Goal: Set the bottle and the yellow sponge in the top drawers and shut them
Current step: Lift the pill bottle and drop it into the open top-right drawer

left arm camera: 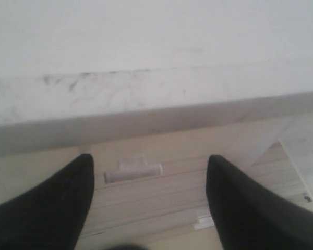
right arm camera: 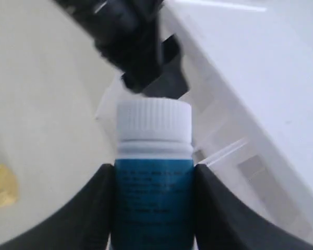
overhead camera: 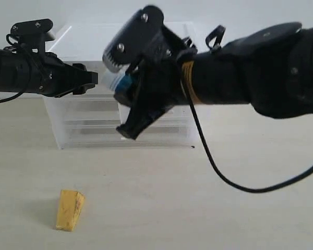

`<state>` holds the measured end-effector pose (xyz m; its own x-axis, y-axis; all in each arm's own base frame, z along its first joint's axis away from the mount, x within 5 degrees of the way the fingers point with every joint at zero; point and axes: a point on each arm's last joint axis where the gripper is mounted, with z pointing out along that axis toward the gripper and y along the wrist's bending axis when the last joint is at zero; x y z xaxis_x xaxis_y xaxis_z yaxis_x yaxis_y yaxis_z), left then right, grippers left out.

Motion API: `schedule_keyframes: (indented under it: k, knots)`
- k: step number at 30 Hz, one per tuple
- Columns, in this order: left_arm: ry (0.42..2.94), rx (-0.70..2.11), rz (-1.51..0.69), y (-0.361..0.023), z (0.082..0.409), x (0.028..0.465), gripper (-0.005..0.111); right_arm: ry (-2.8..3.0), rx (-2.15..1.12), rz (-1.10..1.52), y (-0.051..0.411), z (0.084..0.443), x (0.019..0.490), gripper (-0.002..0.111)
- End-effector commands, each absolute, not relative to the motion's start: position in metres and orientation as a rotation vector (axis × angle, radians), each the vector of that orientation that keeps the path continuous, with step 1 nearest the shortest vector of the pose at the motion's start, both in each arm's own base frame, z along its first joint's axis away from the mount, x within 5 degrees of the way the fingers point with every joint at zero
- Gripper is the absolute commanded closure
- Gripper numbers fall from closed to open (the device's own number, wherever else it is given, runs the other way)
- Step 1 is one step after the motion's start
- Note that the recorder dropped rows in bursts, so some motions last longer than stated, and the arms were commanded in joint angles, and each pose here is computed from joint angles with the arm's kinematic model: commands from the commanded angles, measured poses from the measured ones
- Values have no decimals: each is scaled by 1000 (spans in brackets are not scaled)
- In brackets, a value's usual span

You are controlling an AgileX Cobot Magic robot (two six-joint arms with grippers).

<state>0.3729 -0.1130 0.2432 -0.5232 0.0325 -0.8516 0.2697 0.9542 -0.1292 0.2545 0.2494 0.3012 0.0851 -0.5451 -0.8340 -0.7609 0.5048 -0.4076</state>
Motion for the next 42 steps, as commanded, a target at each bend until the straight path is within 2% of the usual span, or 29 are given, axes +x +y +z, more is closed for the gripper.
schedule_keyframes:
  k: [1, 5, 8, 16, 21, 22, 25, 26, 32, 36, 42]
  knots:
    - [2075, 194, -226, -108, 249, 378, 47, 1532, -1036, 216, 247, 336, 265, 108]
    - [2075, 194, -226, -108, 249, 378, 47, 1569, -896, 215, 231, 349, 288, 108]
    - [2075, 194, -226, -108, 249, 378, 47, 1619, -848, 216, 218, 342, 303, 108]
    - [2079, 195, -226, -108, 248, 377, 47, 1749, -864, 188, 224, 293, 335, 108]
    - [2083, 195, -225, -108, 247, 377, 47, 1795, -828, 120, 223, 277, 345, 107]
    - [2083, 195, -225, -108, 247, 377, 47, 1800, -819, 124, 223, 277, 345, 101]
    - [2083, 195, -225, -108, 247, 377, 47, 1813, -794, 145, 223, 277, 345, 63]
    - [2083, 195, -225, -108, 247, 377, 47, 1815, -788, 145, 223, 277, 345, 59]
    - [2083, 195, -225, -108, 247, 377, 47, 1818, -766, 162, 223, 280, 344, 60]
    - [2083, 195, -225, -108, 247, 377, 47, 1796, -707, 236, 220, 300, 335, 60]
    - [2083, 195, -225, -108, 247, 377, 47, 1776, -588, 505, 218, 337, 312, 60]
